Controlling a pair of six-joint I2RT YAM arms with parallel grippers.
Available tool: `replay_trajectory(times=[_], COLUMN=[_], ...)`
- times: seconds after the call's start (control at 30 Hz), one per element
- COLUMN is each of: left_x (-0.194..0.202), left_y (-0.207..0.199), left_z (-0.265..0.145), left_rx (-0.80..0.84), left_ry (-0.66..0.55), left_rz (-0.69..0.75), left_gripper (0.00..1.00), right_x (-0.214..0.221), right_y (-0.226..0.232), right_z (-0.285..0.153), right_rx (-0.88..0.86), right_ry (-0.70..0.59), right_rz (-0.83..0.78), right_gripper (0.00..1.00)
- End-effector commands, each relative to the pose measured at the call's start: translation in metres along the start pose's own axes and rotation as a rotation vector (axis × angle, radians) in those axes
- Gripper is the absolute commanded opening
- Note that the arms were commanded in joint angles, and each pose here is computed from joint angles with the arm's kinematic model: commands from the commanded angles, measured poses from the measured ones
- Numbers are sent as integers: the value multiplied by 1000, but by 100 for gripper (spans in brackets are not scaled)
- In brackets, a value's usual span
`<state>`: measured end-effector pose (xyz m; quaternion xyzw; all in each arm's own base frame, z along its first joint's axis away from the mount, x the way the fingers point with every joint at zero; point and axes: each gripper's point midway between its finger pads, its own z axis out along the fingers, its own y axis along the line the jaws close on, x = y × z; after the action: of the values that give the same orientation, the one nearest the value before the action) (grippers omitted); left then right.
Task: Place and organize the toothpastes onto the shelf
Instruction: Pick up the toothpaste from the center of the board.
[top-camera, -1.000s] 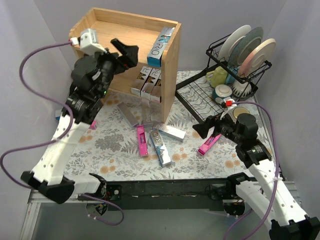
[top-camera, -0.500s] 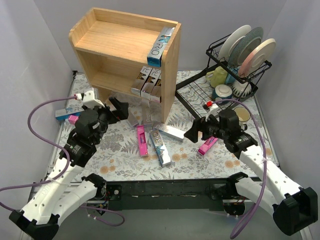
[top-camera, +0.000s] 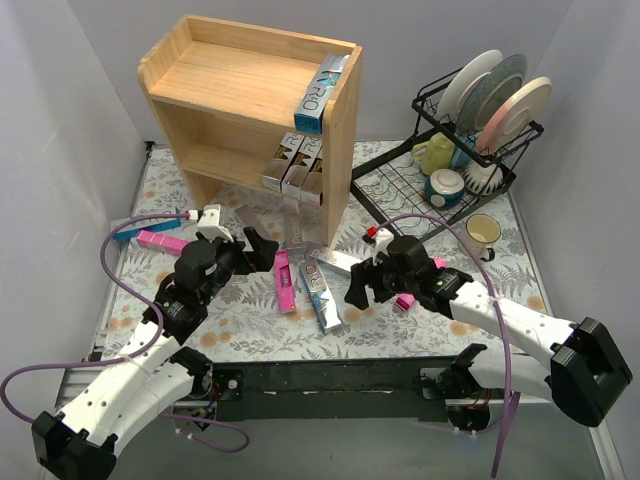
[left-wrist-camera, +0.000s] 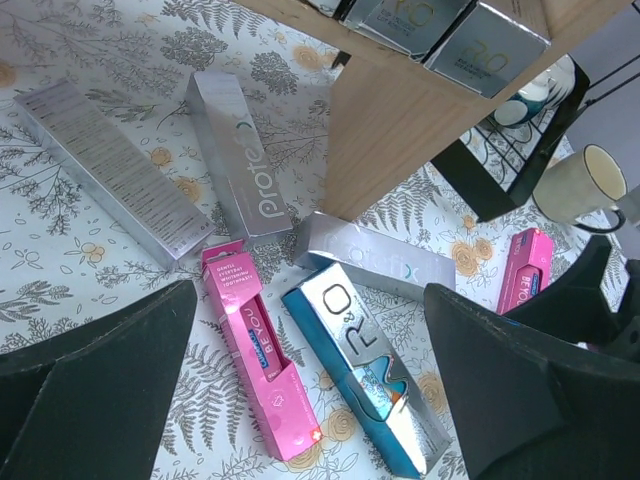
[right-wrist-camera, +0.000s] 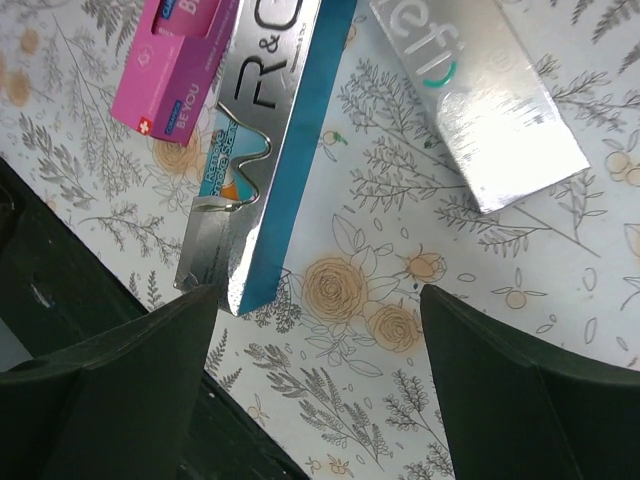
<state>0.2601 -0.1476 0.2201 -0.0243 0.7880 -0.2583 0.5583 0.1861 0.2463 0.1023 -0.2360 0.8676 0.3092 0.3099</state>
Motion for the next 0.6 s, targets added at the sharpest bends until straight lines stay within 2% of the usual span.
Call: replay_trajectory(times=[0.0, 0.4, 0.57], left_x=[-1, -3, -5], left_y=[-6, 5, 13], left_z=[2, 3, 2], left_rx=[50, -6, -50], left_ry=[-22, -32, -44], left_rz=[34, 71, 66], left_gripper=[98, 98, 98], right_x=[-17, 11, 24], right_y=[22, 52, 49], right_z=[11, 47, 64], right_rx=[-6, 109, 241], right_ry=[-31, 135, 219], right_rz=[-24, -116, -140], right_gripper=[90, 95, 97])
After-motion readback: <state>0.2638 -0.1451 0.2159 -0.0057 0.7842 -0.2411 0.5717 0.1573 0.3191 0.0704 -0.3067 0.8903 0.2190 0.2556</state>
